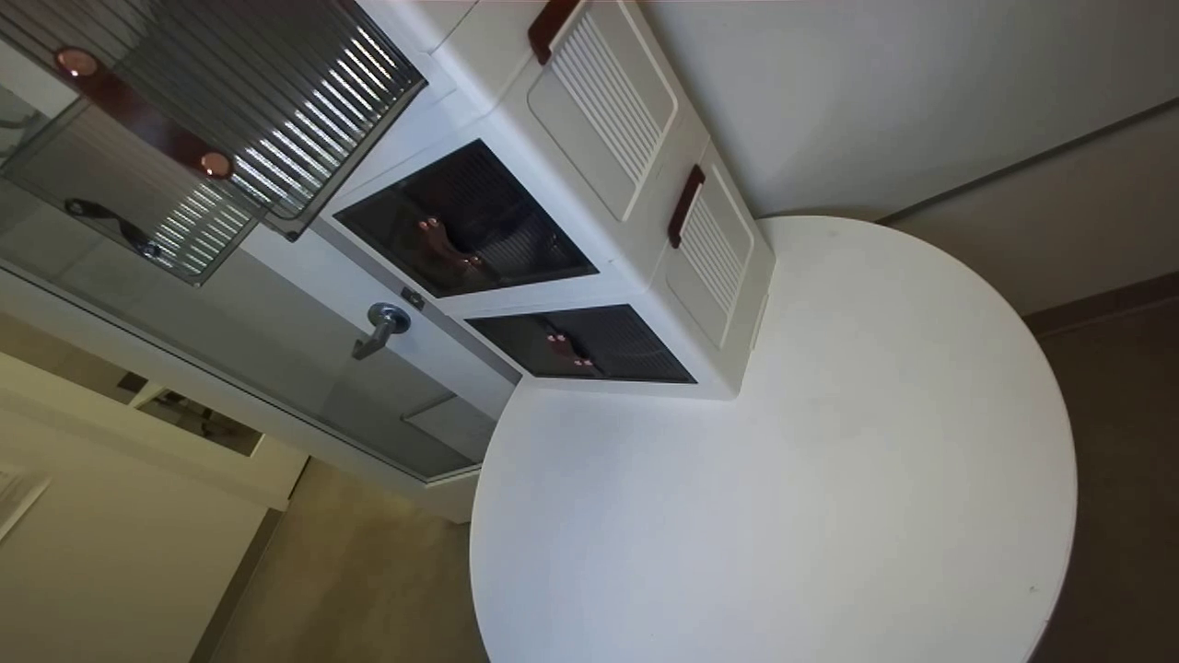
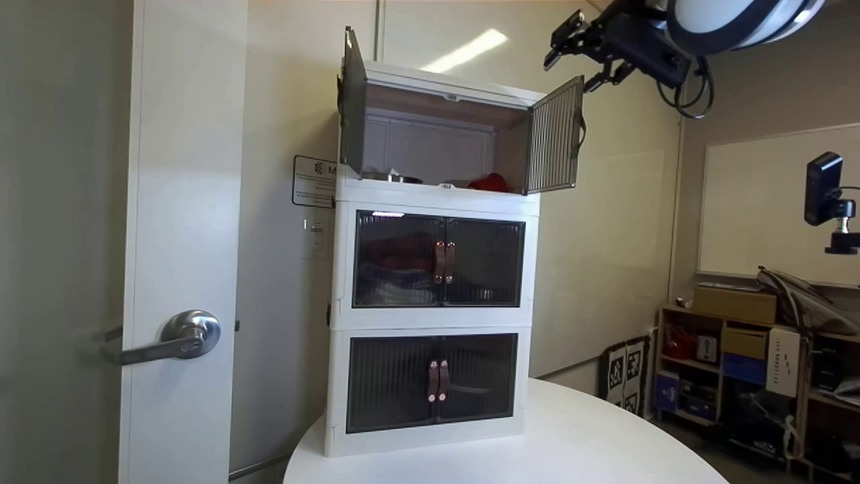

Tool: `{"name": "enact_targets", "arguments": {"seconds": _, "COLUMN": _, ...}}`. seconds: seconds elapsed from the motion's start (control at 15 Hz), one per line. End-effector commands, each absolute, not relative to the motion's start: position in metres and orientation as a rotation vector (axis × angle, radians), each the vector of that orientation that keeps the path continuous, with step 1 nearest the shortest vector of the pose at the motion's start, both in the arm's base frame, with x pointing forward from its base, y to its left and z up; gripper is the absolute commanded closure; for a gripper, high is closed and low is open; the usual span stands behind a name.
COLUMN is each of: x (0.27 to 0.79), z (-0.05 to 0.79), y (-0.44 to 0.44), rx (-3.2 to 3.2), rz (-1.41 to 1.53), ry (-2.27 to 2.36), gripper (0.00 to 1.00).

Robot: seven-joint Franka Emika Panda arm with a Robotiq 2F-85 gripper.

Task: Open the left and right top cabinets, respectively

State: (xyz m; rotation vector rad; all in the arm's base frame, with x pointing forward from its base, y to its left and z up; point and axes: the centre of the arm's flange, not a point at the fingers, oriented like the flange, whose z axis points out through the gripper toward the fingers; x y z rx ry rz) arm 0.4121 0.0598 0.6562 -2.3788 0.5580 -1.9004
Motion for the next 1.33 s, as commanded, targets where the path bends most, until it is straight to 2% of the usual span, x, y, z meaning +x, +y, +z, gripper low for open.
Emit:
{"name": "enact_targets", "arguments": {"seconds": 0.0, "x": 0.480, "z": 0.716, "y": 0.068, "rx": -2.310, "rz": -1.818, "ry": 0.344, "gripper": 0.00}}
{"name": "enact_targets", "arguments": {"seconds": 0.6, "x": 0.553, "z": 0.817, "y": 0.145, "rx": -2.168, "rz": -1.497, "ry": -0.030, "gripper": 0.00}}
{"name": "enact_targets", "arguments": {"seconds": 0.93, "x": 0.560, "z": 0.874, "y": 0.166, "rx": -2.112, "rz": -1.161, "ry": -0.137, "gripper": 0.00}}
{"name": "enact_targets", "arguments": {"seconds": 1.27, "x": 0.574, "z": 0.893, "y": 0.157, "rx": -2.386, "rz": -0.903, "ry": -0.098, "gripper": 0.00}}
